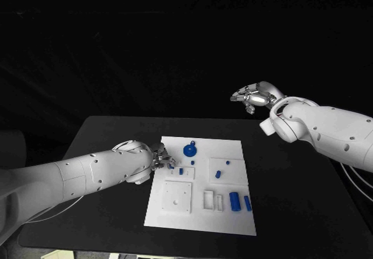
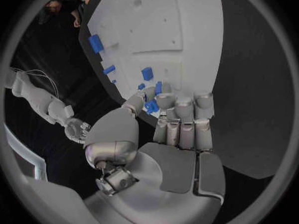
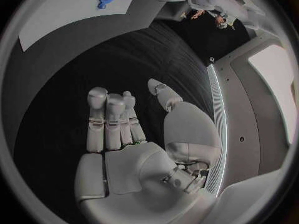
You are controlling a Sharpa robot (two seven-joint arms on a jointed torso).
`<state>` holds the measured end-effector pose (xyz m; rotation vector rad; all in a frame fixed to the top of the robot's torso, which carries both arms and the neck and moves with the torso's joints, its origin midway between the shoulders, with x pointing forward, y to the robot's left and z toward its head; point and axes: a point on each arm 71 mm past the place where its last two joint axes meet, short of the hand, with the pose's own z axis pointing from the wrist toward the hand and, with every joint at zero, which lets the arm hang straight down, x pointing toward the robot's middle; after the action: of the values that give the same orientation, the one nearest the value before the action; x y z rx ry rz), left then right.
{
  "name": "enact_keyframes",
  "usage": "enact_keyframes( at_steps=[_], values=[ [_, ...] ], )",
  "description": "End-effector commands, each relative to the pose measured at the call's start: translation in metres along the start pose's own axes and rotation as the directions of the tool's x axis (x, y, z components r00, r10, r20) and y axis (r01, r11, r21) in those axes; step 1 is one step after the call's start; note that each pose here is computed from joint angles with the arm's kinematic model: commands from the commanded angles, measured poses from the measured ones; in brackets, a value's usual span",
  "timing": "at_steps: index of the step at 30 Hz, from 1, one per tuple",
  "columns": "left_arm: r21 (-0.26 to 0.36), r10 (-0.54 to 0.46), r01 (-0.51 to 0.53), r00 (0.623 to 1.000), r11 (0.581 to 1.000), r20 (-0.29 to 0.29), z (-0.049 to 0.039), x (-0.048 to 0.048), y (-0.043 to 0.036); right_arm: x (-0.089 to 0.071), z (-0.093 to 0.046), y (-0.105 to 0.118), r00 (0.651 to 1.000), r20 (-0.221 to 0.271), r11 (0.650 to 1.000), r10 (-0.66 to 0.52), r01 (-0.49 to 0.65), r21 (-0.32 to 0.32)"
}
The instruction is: Assemble the parts on the task board
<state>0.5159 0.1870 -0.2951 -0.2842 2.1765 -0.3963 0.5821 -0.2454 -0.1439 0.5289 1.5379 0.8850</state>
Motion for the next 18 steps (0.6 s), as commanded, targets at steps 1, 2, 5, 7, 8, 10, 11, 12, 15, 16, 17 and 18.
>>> enact_keyframes(
  at_steps=[1,2,5,7,8,10,11,12,15,16,17,18],
  values=[
    [-0.001,0.028,-0.028,0.999,1.0,-0.019,0.001,0.0042,-0.0008,0.0014,0.0,0.0009,1.0,-0.015,1.0,0.0,0.0,-0.006],
    [-0.002,0.029,-0.029,0.999,1.0,-0.018,0.0014,0.0046,-0.0003,0.0014,0.0,0.001,1.0,-0.015,1.0,0.0,0.0,-0.007],
    [-0.004,0.033,-0.033,0.999,0.999,-0.017,0.0026,0.0058,0.0014,0.0014,-0.0001,0.0009,1.0,-0.015,1.0,0.0,0.0,-0.006],
    [-0.006,0.033,-0.033,0.999,0.999,-0.019,0.0031,0.0067,0.0024,0.0014,-0.0001,0.0009,1.0,-0.015,1.0,0.0,0.0,-0.006],
    [-0.007,0.033,-0.033,0.999,0.999,-0.02,0.0034,0.0072,0.0026,0.0014,-0.0001,0.0009,1.0,-0.015,1.0,0.0,0.0,-0.006],
    [-0.006,0.033,-0.033,0.999,0.999,-0.024,0.0035,0.009,0.0029,0.0014,0.0,0.0009,1.0,-0.015,1.0,0.0,0.0,-0.007],
    [-0.005,0.034,-0.034,0.999,0.999,-0.027,0.0034,0.0098,0.0028,0.0015,0.0,0.0009,1.0,-0.015,1.0,0.0,0.0,-0.007],
    [-0.005,0.034,-0.034,0.999,0.999,-0.029,0.0034,0.0102,0.0026,0.0015,0.0,0.0009,1.0,-0.015,1.0,0.0,0.0,-0.007],
    [-0.004,0.035,-0.035,0.999,0.999,-0.032,0.0032,0.0108,0.0026,0.0015,0.0,0.0009,1.0,-0.015,1.0,0.0,0.0,-0.007],
    [-0.004,0.035,-0.035,0.999,0.999,-0.032,0.0031,0.0107,0.0029,0.0015,0.0,0.001,1.0,-0.015,1.0,0.0,0.0,-0.007],
    [-0.005,0.034,-0.035,0.999,0.999,-0.031,0.0031,0.0105,0.0032,0.0014,-0.0001,0.0009,1.0,-0.015,1.0,0.0,0.0,-0.006],
    [-0.006,0.035,-0.035,0.999,0.999,-0.032,0.0031,0.0105,0.0035,0.0013,-0.0001,0.0008,1.0,-0.015,1.0,0.0,0.0,-0.006]
  ],
)
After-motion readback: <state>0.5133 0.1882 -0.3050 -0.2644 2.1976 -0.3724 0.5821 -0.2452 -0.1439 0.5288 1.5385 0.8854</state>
